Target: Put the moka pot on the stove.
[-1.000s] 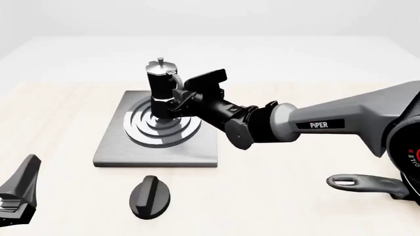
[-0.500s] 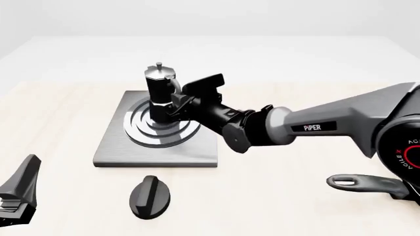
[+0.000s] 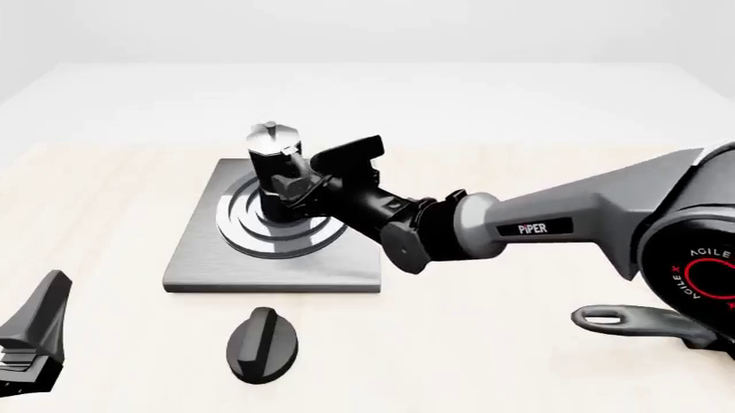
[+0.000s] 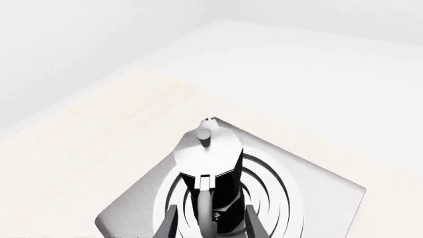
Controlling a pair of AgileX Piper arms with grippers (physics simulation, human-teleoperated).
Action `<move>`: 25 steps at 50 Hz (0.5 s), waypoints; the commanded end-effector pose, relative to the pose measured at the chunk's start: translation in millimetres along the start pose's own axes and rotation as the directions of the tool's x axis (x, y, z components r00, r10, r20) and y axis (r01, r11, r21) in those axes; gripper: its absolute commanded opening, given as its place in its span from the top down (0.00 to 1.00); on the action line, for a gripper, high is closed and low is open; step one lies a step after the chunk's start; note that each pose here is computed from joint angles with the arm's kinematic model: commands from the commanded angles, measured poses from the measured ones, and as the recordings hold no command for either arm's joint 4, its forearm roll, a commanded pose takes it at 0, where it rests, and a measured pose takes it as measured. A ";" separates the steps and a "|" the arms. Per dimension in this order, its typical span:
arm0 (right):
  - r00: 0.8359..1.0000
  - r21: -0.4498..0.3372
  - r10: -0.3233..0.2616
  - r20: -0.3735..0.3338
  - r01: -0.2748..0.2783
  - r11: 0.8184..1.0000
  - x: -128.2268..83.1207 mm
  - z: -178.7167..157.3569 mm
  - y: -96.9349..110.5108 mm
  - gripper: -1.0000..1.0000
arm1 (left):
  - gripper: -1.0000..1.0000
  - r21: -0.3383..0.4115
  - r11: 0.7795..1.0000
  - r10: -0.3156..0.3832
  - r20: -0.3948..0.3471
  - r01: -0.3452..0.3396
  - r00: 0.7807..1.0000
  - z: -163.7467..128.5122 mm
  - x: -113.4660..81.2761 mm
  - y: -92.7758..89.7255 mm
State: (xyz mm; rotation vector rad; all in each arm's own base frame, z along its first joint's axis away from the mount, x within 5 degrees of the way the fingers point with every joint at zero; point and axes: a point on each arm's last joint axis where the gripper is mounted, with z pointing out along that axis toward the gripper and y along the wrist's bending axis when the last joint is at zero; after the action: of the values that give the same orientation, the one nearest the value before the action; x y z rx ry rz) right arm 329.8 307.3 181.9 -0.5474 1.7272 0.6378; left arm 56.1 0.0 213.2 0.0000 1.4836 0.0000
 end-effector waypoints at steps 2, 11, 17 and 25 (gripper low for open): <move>1.000 -0.020 0.012 -0.007 -0.012 1.000 4.4 1.2 9.2 0.00 | 0.00 0.000 1.000 0.000 0.000 0.000 1.000 0.0 0.0 0.0; 1.000 -0.017 0.013 -0.006 -0.013 1.000 3.9 1.2 7.5 0.00 | 0.00 0.000 1.000 0.000 0.000 0.000 1.000 0.0 0.0 0.0; 1.000 -0.014 0.013 -0.001 -0.013 1.000 1.8 -0.7 6.2 0.00 | 0.00 0.000 1.000 0.000 0.000 0.000 1.000 0.0 0.0 0.0; 1.000 -0.013 0.008 0.005 -0.008 1.000 -2.6 -6.4 5.9 0.00 | 0.00 0.000 1.000 0.000 0.000 0.000 1.000 0.0 0.0 0.0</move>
State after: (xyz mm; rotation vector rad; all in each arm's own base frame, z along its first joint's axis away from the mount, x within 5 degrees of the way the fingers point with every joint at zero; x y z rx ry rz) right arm 324.3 310.3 182.2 -0.5480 1.7279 0.6567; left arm 56.1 0.0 213.2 0.0000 1.4836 0.0000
